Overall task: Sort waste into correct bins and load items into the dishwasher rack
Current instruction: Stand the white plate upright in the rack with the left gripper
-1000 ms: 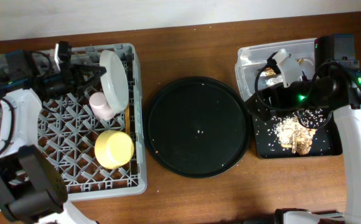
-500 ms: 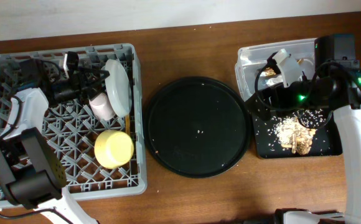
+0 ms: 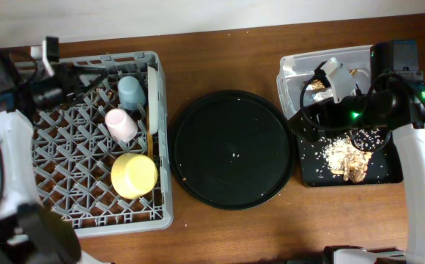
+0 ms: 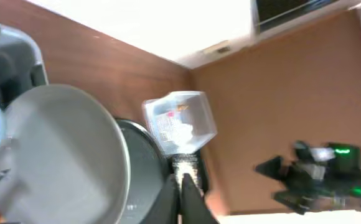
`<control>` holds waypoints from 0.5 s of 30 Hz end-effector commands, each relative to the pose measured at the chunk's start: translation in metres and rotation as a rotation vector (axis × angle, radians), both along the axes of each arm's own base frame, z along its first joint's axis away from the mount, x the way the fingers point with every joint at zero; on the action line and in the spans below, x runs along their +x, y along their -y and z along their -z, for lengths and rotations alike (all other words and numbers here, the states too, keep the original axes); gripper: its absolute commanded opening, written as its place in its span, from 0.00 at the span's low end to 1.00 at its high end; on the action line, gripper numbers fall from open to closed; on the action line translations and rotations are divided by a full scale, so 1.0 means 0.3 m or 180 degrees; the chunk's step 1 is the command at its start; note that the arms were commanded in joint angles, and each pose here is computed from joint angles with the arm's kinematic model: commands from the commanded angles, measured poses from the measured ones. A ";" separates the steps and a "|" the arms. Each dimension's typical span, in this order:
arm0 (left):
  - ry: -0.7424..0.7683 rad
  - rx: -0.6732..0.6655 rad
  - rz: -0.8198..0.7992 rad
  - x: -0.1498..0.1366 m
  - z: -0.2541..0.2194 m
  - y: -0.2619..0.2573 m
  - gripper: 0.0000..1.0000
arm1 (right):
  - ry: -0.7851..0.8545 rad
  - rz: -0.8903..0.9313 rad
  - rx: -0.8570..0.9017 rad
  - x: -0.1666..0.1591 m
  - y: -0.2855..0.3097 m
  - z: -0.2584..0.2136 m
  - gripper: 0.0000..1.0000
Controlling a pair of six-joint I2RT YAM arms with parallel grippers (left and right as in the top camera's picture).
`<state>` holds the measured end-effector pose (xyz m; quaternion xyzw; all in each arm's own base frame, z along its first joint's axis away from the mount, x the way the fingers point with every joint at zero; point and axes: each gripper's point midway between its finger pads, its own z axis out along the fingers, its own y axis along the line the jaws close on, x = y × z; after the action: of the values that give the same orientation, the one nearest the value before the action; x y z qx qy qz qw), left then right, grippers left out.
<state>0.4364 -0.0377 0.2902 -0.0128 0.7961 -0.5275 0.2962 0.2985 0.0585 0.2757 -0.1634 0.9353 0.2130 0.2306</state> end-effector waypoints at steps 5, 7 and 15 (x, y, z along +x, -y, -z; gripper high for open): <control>0.0114 0.2030 -0.0075 -0.034 0.154 0.487 0.00 | -0.0013 0.0016 0.0013 0.000 0.001 0.003 0.99; 0.0084 0.2263 -0.0130 -0.025 0.203 0.504 0.00 | -0.0013 0.0017 0.0012 0.000 0.001 0.003 0.99; -0.0494 0.3049 -0.0731 0.016 0.355 0.219 0.00 | -0.0013 0.0017 0.0012 0.000 0.001 0.003 0.99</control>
<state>0.4324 -0.1392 0.1890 0.0313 0.9584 -0.1078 0.2626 0.2985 0.0585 0.2757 -0.1636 0.9353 0.2130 0.2305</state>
